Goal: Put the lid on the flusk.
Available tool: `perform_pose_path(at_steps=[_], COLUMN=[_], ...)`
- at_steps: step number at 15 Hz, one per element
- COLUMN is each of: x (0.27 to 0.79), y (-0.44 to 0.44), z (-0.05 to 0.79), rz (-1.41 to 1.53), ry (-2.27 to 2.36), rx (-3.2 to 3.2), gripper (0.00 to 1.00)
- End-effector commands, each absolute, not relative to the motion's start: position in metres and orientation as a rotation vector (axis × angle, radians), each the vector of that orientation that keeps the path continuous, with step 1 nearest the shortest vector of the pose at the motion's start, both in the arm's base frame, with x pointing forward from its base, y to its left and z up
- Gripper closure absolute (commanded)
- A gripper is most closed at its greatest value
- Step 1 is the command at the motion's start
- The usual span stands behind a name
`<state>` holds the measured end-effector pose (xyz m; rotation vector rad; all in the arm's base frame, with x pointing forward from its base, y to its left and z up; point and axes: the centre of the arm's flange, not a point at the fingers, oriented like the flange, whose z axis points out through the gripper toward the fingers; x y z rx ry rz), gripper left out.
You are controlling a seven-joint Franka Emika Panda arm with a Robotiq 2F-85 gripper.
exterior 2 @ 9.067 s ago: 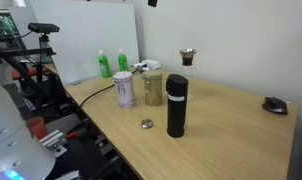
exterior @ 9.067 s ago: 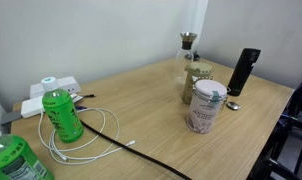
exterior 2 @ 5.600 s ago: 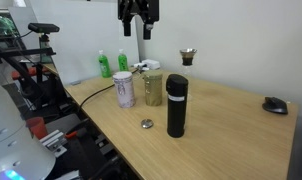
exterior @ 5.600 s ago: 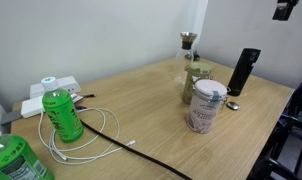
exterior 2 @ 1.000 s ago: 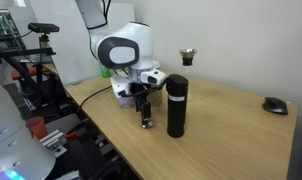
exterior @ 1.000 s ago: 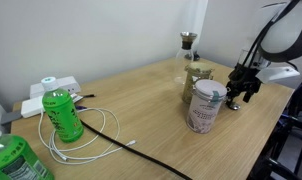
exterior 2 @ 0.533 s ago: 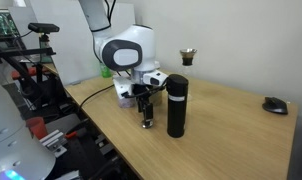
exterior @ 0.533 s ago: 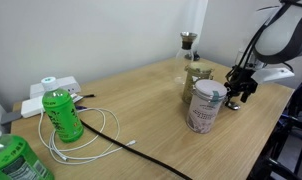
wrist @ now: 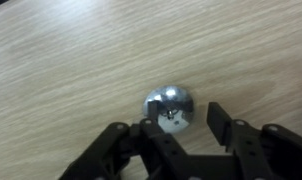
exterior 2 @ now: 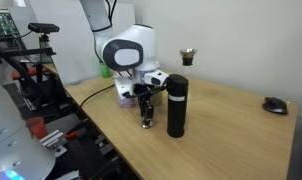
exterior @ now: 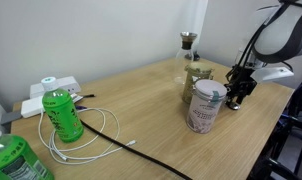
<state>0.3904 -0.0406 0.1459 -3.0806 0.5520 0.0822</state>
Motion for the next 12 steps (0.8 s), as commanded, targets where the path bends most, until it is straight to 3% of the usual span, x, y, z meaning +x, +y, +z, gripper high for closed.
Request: perform_pose_path(at_steps=[1,4,5,12], x=[0.391,0.391,0.391,0.383], y=[-0.047,-0.046,-0.047,-0.049], z=[0.143,0.143,0.143,0.156], rz=[0.06,0.061,0.061,0.096], ry=[0.59,0.591,0.593,0.574], rx=[-3.078,-3.081,-3.082,-3.087], gripper=[0.74,0.96,0.99,0.99])
